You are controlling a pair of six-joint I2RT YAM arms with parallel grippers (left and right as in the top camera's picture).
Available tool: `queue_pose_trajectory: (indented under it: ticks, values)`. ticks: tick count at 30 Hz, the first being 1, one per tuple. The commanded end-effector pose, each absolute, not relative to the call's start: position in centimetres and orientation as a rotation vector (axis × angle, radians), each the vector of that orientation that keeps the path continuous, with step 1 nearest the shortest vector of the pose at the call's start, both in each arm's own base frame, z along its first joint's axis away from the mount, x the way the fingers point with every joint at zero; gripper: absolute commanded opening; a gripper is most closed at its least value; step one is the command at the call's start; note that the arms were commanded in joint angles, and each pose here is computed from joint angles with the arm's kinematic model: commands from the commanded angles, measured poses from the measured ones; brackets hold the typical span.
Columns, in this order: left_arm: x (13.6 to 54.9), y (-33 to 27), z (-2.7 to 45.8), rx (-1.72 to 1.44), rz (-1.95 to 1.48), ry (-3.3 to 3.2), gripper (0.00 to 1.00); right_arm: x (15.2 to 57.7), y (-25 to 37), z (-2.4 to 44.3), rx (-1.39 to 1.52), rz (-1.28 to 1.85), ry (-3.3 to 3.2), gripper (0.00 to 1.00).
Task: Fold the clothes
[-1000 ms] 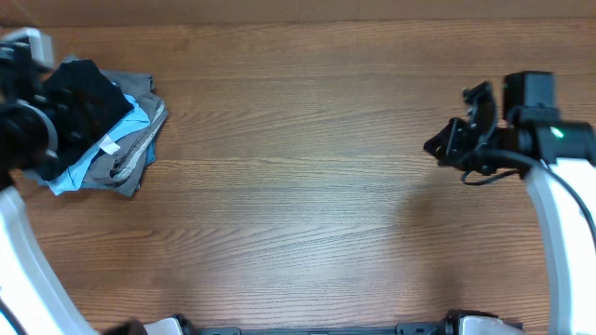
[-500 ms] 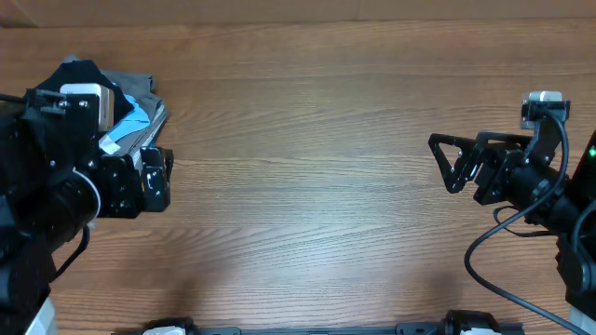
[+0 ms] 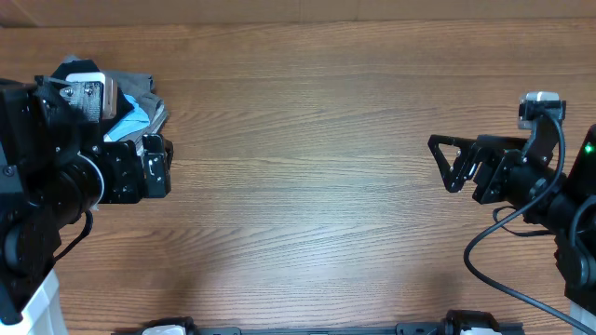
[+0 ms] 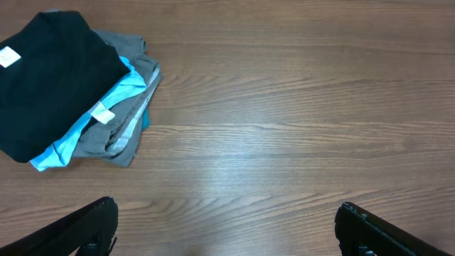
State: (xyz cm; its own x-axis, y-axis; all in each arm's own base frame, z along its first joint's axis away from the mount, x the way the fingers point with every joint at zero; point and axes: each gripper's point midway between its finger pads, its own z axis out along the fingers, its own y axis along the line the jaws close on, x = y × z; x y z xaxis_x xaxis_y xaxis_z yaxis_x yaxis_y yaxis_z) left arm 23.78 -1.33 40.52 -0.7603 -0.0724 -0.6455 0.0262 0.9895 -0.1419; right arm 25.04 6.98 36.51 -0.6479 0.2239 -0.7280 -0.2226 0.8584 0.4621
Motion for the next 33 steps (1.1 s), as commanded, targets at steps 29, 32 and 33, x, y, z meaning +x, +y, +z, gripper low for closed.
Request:
queue_pose_trajectory:
  ticks: [29, 32, 33]
  values:
    - [24.5, -1.3, 40.0, -0.042, -0.182, 2.453, 1.0, 21.4, 8.1, 37.0, -0.467, 0.261, 1.788, 1.0]
    - [24.5, -1.3, 40.0, -0.042, -0.182, 2.453, 1.0, 21.4, 8.0, 33.1, -0.465, 0.259, 1.79, 1.0]
    - [24.5, -1.3, 40.0, -0.042, -0.182, 2.453, 1.0, 21.4, 8.0, 31.7, -0.465, 0.26, 1.797, 1.0]
